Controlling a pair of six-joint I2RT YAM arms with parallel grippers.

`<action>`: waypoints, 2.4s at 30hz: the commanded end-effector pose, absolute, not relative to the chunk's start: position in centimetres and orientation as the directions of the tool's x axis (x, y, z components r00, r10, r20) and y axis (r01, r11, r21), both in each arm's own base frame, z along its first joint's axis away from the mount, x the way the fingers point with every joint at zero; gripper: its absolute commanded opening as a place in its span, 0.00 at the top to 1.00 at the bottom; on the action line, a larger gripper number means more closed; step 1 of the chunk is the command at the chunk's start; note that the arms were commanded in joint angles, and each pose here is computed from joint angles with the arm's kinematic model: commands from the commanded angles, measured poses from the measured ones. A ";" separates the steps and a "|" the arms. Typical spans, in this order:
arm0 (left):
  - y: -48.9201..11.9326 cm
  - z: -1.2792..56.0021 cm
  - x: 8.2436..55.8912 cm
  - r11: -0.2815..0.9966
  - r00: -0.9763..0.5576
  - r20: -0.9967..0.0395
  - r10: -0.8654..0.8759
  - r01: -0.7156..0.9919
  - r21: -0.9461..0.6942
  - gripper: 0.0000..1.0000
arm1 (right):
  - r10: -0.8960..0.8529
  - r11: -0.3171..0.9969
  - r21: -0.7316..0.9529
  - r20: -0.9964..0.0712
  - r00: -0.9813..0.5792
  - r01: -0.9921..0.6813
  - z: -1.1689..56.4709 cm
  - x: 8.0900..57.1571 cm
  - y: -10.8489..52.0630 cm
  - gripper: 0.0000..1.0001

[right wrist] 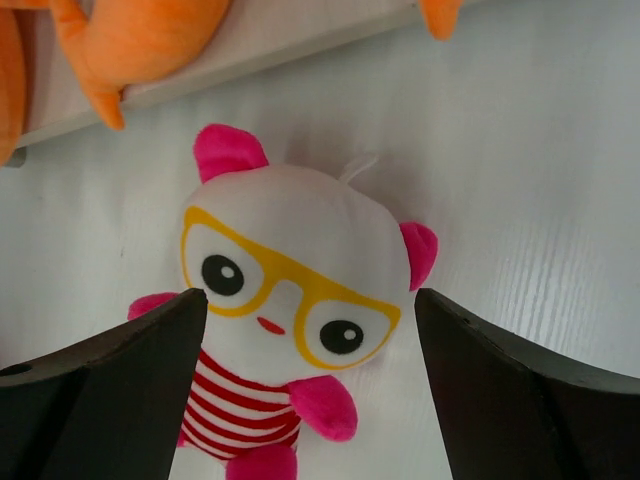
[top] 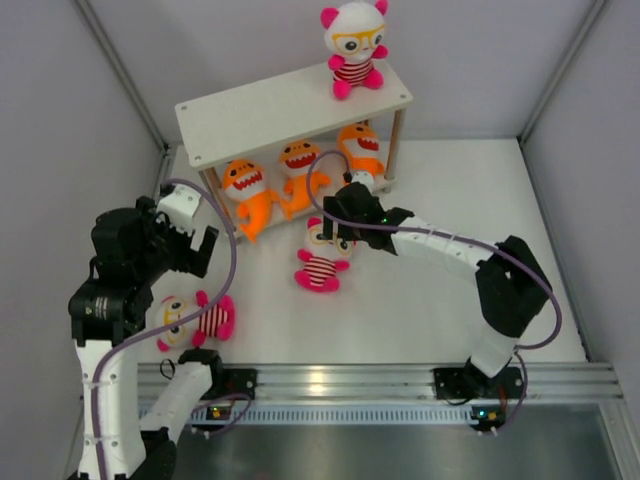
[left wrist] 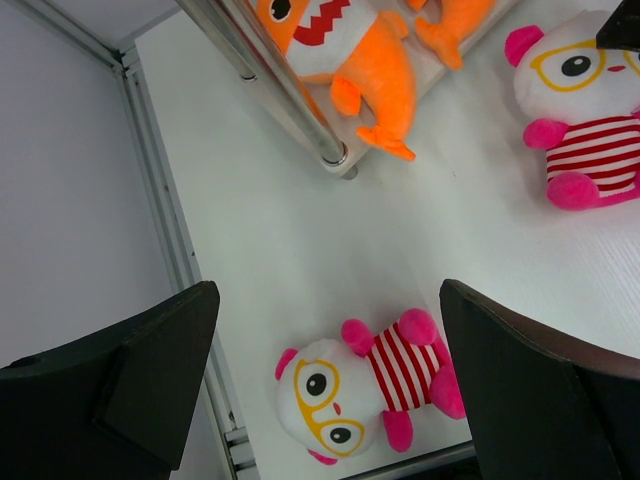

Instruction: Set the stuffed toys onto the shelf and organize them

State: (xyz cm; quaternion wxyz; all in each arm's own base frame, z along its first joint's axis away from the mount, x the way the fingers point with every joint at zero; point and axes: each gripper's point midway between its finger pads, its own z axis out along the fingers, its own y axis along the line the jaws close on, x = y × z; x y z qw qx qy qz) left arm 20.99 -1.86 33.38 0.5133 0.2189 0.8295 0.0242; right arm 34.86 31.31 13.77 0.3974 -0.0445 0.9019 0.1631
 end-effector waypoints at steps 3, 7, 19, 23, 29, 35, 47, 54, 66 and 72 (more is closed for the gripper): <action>-1.5 33.2 21.1 0.909 -0.376 -0.843 0.386 0.313 0.277 0.01 | 0.152 0.929 0.333 -0.742 -0.652 -0.163 14.6 36.3 33.3 0.16; -0.4 32.5 21.1 0.909 -0.402 -0.822 0.403 0.279 0.309 0.01 | 0.091 0.915 0.345 -0.683 -0.725 -0.210 11.7 35.8 35.2 0.24; 2.7 30.1 20.2 0.896 -0.484 -0.756 0.442 0.186 0.404 0.01 | 0.030 0.918 0.317 -0.656 -0.754 -0.239 8.3 33.7 33.8 0.71; 2.8 30.1 20.2 0.893 -0.485 -0.752 0.447 0.189 0.409 0.01 | -0.024 0.892 0.314 -0.688 -0.725 -0.326 9.3 32.7 33.6 1.00; 2.8 30.1 20.2 0.891 -0.482 -0.752 0.450 0.191 0.411 0.01 | 0.019 0.753 0.234 -0.942 -0.335 -0.615 20.4 30.7 34.5 1.00; 2.9 30.3 20.1 0.890 -0.479 -0.752 0.452 0.185 0.417 0.01 | 0.081 0.717 -0.134 -0.958 0.274 -0.684 35.0 26.7 32.5 1.00; 2.8 29.9 20.1 0.891 -0.484 -0.750 0.451 0.194 0.411 0.01 | 0.178 0.913 -0.337 -0.177 0.968 -0.230 57.0 22.4 31.4 1.00; 3.4 29.9 20.1 0.896 -0.498 -0.749 0.438 0.168 0.412 0.02 | 0.154 0.914 -0.350 -0.167 0.974 -0.205 59.4 32.5 37.7 1.00; 3.1 28.3 20.4 0.897 -0.529 -0.727 0.437 0.199 0.395 0.01 | 0.122 0.876 -0.401 -0.350 0.929 -0.267 60.3 40.9 38.7 1.00; 3.1 28.4 20.4 0.897 -0.527 -0.729 0.437 0.201 0.393 0.01 | 0.096 0.824 -0.461 -0.459 0.883 -0.329 57.3 42.8 39.3 1.00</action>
